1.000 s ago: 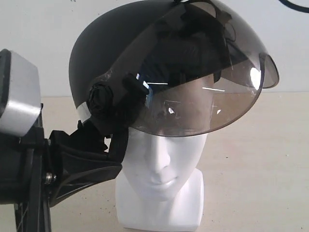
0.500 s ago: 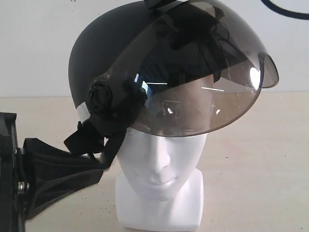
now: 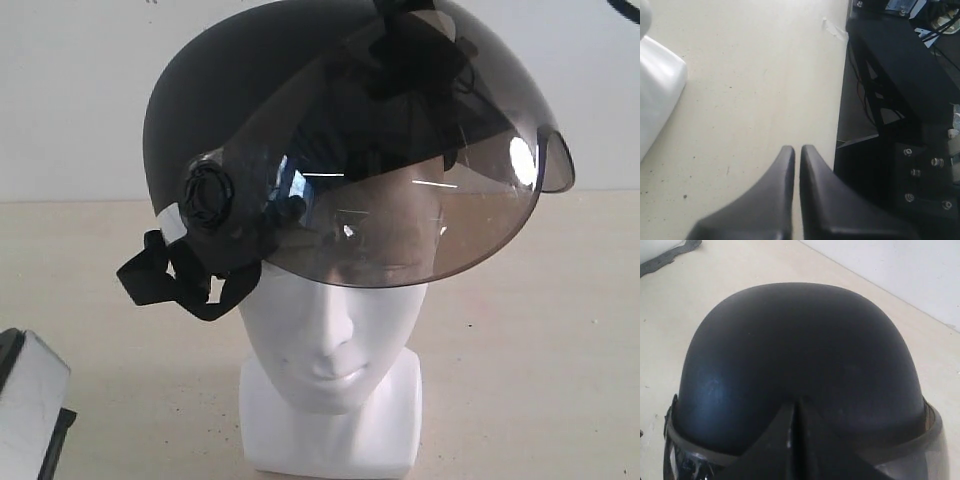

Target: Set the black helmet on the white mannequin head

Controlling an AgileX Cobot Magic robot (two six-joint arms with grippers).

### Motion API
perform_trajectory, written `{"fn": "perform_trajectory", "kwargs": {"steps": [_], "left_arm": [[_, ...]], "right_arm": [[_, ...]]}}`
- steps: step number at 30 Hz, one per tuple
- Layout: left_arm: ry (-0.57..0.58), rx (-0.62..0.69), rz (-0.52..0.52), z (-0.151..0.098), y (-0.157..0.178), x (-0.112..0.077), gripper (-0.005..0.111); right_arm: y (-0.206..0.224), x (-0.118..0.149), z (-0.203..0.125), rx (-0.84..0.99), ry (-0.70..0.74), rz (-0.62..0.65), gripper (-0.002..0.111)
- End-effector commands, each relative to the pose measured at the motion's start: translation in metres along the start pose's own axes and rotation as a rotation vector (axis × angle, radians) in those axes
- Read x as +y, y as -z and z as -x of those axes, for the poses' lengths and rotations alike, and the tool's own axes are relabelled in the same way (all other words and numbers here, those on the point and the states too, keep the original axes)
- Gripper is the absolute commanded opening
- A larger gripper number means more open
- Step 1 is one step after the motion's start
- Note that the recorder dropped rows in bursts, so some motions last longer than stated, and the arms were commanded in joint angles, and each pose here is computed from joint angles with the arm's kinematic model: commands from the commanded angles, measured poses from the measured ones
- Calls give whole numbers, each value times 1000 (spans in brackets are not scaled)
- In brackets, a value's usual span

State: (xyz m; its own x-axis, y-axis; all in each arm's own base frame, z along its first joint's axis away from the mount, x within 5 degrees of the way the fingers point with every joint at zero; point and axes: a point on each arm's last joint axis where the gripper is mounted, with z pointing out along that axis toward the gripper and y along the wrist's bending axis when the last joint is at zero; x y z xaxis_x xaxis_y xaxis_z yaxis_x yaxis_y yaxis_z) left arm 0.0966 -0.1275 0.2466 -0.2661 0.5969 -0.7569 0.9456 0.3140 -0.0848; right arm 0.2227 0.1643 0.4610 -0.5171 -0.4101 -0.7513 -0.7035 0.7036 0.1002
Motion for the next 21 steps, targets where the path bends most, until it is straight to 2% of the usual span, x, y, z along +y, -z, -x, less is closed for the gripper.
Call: {"fn": "perform_trajectory", "kwargs": {"steps": [1,6,9,14,17,21], "left_arm": [[22,-48,63,11,5,5,4],[28,-59,194,27,16,18,4],[35,14,365,35,31,32,4],[10,34,452,39,38,39,4],[41,6,518,42,42,44,4],[10,-70,604,65,59,49,4]], "right_arm": [[-17,-11,-17,168,9,-48,0],[-22,-11,-22,189,5,-46,0],[-29,-12,-29,223,5,-37,0],[-35,-9,-39,254,-4,6,0],[-25,-7,-38,229,1,5,0],[-29,-2,-48,253,-25,49,0]]}}
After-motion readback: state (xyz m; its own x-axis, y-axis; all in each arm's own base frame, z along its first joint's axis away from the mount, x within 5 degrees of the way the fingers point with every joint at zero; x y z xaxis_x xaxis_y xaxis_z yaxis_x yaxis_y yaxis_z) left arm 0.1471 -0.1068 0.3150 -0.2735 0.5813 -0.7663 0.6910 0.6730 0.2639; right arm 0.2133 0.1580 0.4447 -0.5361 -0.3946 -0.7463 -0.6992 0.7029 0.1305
